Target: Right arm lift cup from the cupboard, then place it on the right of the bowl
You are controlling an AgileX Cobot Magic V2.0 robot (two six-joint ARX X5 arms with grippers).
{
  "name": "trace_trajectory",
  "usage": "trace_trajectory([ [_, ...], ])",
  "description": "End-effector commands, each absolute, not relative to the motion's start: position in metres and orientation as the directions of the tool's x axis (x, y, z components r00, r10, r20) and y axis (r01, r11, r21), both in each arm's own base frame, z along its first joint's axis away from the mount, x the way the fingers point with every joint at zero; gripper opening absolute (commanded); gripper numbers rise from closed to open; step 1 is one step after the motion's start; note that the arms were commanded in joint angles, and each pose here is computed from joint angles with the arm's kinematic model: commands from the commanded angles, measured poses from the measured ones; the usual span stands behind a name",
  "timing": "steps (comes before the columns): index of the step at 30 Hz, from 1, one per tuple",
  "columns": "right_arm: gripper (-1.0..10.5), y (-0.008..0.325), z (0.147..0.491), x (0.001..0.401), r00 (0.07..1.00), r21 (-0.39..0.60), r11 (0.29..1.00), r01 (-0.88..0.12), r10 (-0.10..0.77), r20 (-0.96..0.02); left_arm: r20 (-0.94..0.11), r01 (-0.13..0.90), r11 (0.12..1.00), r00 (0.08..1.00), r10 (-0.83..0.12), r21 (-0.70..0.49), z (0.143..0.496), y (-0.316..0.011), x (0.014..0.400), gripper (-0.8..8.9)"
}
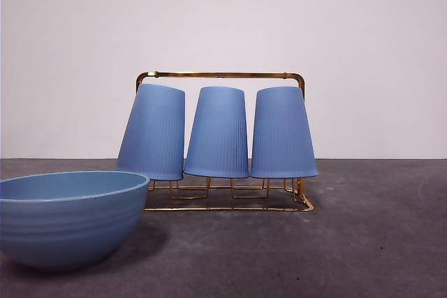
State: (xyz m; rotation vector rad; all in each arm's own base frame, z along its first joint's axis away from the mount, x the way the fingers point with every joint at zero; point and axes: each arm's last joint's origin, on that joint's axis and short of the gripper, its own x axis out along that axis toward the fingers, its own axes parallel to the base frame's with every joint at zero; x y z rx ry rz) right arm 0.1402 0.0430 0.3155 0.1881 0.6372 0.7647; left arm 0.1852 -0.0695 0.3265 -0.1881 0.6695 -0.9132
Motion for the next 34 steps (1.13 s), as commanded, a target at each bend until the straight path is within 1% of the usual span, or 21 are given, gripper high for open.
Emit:
trace_trajectory([
  [1,0.1,0.044,0.321,0.141,0.552,0.36,0.71,-0.605,0.7,-0.454,-0.441,0.726,0.59,0.427,-0.79,-0.353,0.333,-0.071,0.187,0.26],
  [3,0.1,0.044,0.321,0.141,0.551,0.363,0.71,-0.603,0.7,-0.455,-0.441,0.725,0.591,0.428,-0.788,-0.352,0.333,-0.071,0.187,0.6],
  [5,0.2,0.044,0.321,0.141,0.55,0.363,0.71,-0.603,0.7,-0.455,-0.441,0.726,0.591,0.428,-0.789,-0.352,0.333,-0.071,0.187,1.2],
  [8,1.6,0.044,0.321,0.141,0.551,0.362,0.71,-0.604,0.7,-0.454,-0.441,0.725,0.591,0.428,-0.789,-0.353,0.333,-0.071,0.187,2.8],
  [10,2.9,0.044,0.321,0.141,0.551,0.362,0.71,-0.604,0.7,-0.453,-0.441,0.725,0.591,0.428,-0.789,-0.353,0.333,-0.071,0.187,4.33],
  [12,4.0,0.044,0.321,0.141,0.551,0.366,0.71,-0.602,0.701,-0.453,-0.441,0.722,0.592,0.428,-0.789,-0.358,0.333,-0.071,0.187,5.43],
  [13,4.4,0.044,0.321,0.141,0.55,0.369,0.709,-0.6,0.701,-0.453,-0.441,0.72,0.592,0.428,-0.789,-0.361,0.333,-0.071,0.187,5.74],
  [15,4.7,0.044,0.321,0.141,0.55,0.374,0.708,-0.598,0.703,-0.452,-0.441,0.719,0.592,0.427,-0.789,-0.363,0.333,-0.071,0.187,5.86],
  [21,4.7,0.045,0.321,0.142,0.548,0.392,0.708,-0.588,0.704,-0.452,-0.44,0.719,0.592,0.427,-0.79,-0.365,0.333,-0.071,0.187,5.86],
  [24,4.8,0.048,0.32,0.144,0.53,0.397,0.705,-0.588,0.707,-0.469,-0.44,0.718,0.592,0.428,-0.79,-0.365,0.333,-0.071,0.187,5.86],
  [29,4.9,0.061,0.321,0.156,0.513,0.381,0.736,-0.56,0.669,-0.539,-0.441,0.716,0.593,0.426,-0.79,-0.37,0.333,-0.071,0.186,5.86],
  [34,4.9,0.084,0.33,0.178,0.484,0.336,0.761,-0.554,0.623,-0.614,-0.441,0.715,0.592,0.426,-0.79,-0.37,0.334,-0.07,0.184,5.85],
])
